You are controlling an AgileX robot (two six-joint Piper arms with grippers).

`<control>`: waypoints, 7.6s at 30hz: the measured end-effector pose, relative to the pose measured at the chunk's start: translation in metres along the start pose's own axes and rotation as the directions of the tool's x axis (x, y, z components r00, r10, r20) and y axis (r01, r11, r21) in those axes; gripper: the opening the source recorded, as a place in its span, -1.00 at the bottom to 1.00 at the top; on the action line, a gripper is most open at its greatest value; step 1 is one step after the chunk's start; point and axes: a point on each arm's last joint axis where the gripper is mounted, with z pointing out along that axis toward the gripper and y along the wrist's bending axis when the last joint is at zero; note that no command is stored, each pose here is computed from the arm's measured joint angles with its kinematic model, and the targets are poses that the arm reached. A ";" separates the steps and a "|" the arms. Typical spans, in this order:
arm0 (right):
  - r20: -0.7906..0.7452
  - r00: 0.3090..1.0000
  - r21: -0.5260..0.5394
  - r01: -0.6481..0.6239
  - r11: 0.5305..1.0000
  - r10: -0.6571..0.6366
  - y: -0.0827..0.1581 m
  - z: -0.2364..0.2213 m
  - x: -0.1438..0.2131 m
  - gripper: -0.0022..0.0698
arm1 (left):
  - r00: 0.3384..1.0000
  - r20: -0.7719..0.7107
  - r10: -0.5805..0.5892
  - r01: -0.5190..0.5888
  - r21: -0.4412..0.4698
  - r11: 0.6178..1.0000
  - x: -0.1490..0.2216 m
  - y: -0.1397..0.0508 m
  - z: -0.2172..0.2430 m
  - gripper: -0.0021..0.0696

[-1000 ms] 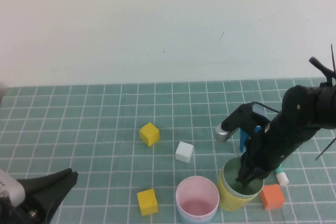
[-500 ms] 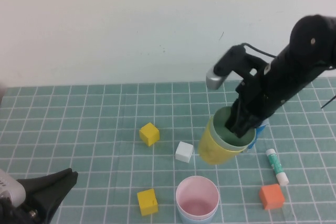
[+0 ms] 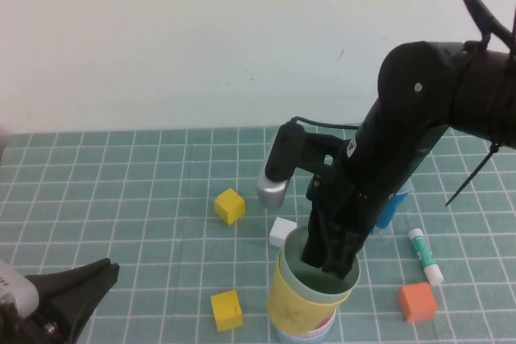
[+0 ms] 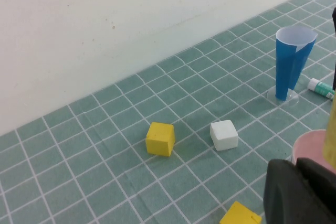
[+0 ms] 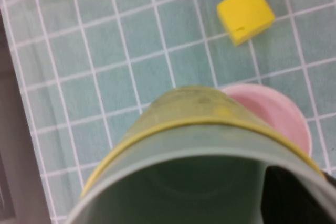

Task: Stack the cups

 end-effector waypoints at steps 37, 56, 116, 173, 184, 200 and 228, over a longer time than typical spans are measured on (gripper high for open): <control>-0.038 0.998 0.082 0.045 0.996 -0.042 -0.024 0.037 0.001 -0.37 | 1.000 -0.004 0.000 0.000 0.000 1.000 0.000 0.000 0.000 -0.95; 0.008 0.995 0.384 0.087 0.919 -0.098 -0.011 -0.088 -0.023 -0.85 | 0.999 -0.039 0.010 -0.010 -0.002 1.000 0.004 0.000 0.000 -0.95; 0.450 0.828 0.644 -0.560 0.520 0.334 0.129 -0.070 0.243 -0.94 | 0.990 -0.129 -0.055 0.051 -0.034 0.998 0.013 0.003 -0.008 -0.95; 0.447 0.831 0.649 -0.556 0.519 0.332 0.129 -0.070 0.244 -0.94 | 0.946 0.132 -0.295 0.323 -0.419 0.849 0.106 0.021 -0.042 -0.95; 0.446 0.831 0.650 -0.555 0.518 0.331 0.129 -0.070 0.244 -0.94 | 0.946 0.132 -0.296 0.324 -0.420 0.848 0.106 0.021 -0.042 -0.95; 0.446 0.831 0.650 -0.555 0.518 0.331 0.129 -0.070 0.244 -0.94 | 0.946 0.134 -0.296 0.325 -0.424 0.846 0.106 0.021 -0.042 -0.95; 0.523 0.846 0.678 -0.490 0.548 0.109 0.125 -0.079 0.226 -0.94 | 0.947 0.133 -0.294 0.322 -0.424 0.846 0.106 0.021 -0.042 -0.95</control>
